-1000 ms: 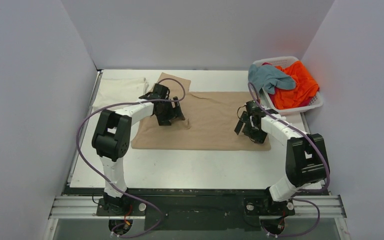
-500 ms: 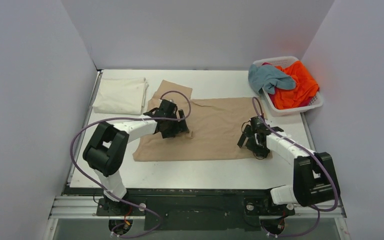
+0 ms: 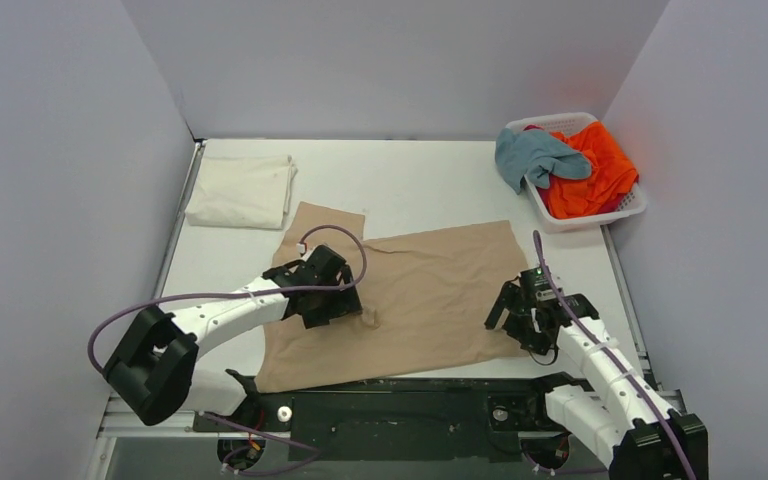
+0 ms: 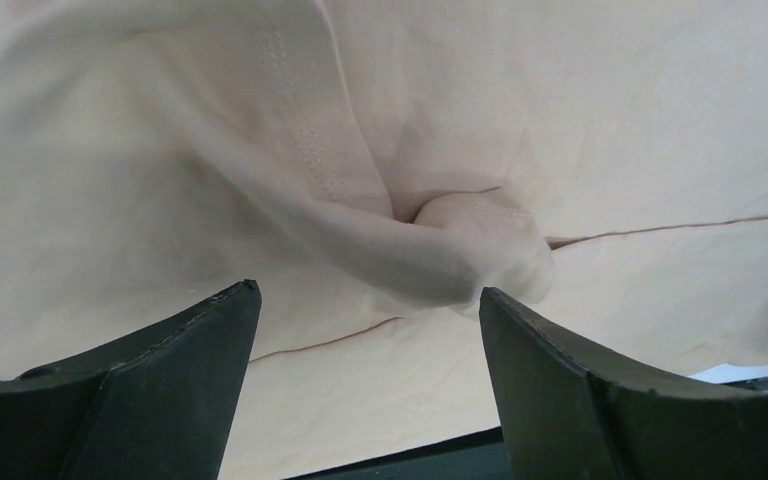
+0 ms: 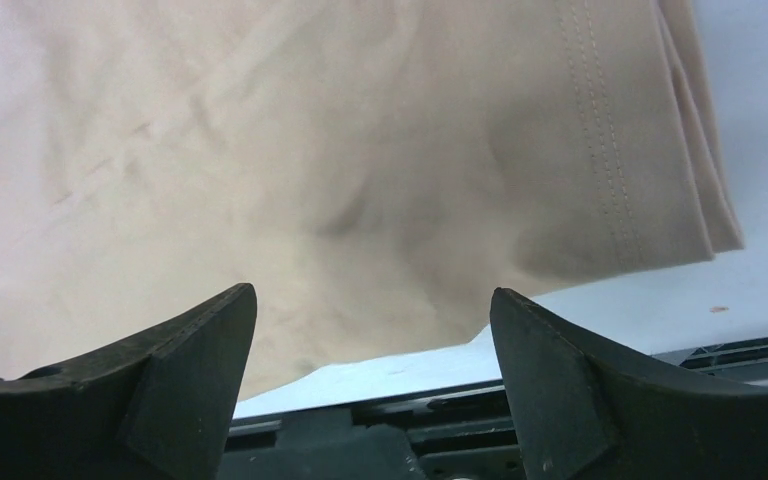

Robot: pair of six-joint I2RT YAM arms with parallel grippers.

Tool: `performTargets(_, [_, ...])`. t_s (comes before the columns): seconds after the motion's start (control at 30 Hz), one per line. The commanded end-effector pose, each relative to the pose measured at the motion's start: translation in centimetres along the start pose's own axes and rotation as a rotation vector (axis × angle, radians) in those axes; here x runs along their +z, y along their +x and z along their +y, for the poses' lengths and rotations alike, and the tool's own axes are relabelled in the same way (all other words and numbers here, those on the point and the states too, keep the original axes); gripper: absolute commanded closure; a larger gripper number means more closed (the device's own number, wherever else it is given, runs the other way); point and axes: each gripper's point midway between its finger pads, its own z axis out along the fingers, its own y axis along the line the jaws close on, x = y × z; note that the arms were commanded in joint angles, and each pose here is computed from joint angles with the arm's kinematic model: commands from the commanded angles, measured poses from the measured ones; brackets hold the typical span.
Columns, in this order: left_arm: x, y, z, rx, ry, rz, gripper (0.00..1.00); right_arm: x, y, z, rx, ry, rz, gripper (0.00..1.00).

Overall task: Fold and stack the t-shirts
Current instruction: Fold the flattened tshirt in 1/3 of the way

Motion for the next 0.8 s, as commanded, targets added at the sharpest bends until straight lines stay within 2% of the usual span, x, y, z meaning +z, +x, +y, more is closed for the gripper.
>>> performTargets(0.0, [-3.4,-4.9,-0.5,-0.018,-0.019,-0.173,0.09,-3.5,-2.0,2.3,-0.015,-0.058,-0.027,0.18])
performTargets(0.17, [-4.4,-9.0,0.0,-0.074,0.018,-0.223,0.09,-5.5,-3.6,6.4,-0.052,-0.167,-0.082,0.18])
performTargets(0.3, [-4.3,-11.2,0.6,-0.046,-0.026,-0.265,0.09,-6.1,-3.3,11.5,-0.103,-0.274,-0.094,0.19])
performTargets(0.37, [-4.0,-11.8,0.8,-0.001,-0.062,-0.252,0.12,-5.6,-2.6,13.7,-0.153,-0.280,-0.094,0.19])
performTargets(0.53, [-2.6,-12.1,1.7,0.210,-0.130,-0.221,0.17,-5.0,-1.8,15.6,-0.205,-0.273,-0.076,0.19])
performTargets(0.67, [-1.4,-12.0,1.1,0.382,-0.059,-0.226,0.18,-4.6,-1.4,15.3,-0.233,-0.254,-0.061,0.19])
performTargets(0.77, [-1.4,-13.3,0.5,0.451,-0.022,-0.284,0.18,-4.5,-1.1,14.6,-0.251,-0.241,-0.055,0.19])
